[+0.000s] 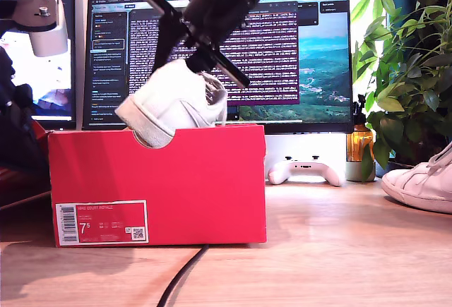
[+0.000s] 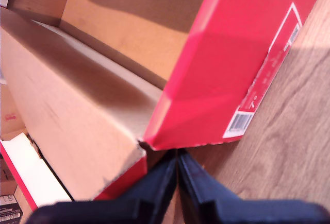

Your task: Pack the white shoes by picking the first shoe and placing it inside the red shoebox, left side, then picking and rotating the second shoe and placing it in the shoebox

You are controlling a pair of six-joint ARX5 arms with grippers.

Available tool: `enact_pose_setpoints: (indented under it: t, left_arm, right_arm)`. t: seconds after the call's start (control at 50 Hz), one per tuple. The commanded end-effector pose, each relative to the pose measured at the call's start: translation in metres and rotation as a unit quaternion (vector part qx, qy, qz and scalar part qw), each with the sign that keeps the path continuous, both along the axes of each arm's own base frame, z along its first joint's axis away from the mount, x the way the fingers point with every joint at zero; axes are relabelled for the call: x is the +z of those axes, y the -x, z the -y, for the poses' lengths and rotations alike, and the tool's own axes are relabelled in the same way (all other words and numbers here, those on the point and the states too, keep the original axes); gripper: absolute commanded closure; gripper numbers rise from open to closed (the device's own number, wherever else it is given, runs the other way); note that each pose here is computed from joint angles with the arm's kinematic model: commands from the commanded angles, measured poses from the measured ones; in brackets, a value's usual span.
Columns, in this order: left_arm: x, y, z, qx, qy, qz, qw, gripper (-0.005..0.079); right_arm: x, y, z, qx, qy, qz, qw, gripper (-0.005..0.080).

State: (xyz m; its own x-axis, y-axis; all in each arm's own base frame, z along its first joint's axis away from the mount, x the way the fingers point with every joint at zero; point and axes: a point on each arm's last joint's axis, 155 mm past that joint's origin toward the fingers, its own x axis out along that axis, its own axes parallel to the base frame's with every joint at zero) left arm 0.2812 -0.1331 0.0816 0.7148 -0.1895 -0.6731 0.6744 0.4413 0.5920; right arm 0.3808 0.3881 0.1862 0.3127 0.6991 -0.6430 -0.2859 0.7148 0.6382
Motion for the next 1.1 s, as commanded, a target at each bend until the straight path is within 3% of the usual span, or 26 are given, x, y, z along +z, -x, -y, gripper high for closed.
enact_pose_setpoints:
  t: [0.0,0.76,1.08]
  left_arm:
    - [0.004,-0.002,0.003,-0.002,0.003,0.006,1.0,0.0761]
    - [0.005,-0.004,0.002,0.001,0.002,0.009,1.0,0.0761]
    - [0.005,-0.004,0.002,0.001,0.002,0.009,1.0,0.0761]
  right_arm:
    - [0.013,-0.007,-0.007,-0.002,-0.02,0.021,1.0,0.0765]
    - [-0.059,-0.023,-0.021,-0.02,0.027,0.002,0.999,0.0765]
    - [-0.069,-0.024,-0.021,-0.027,0.041,0.005,0.999,0.0765]
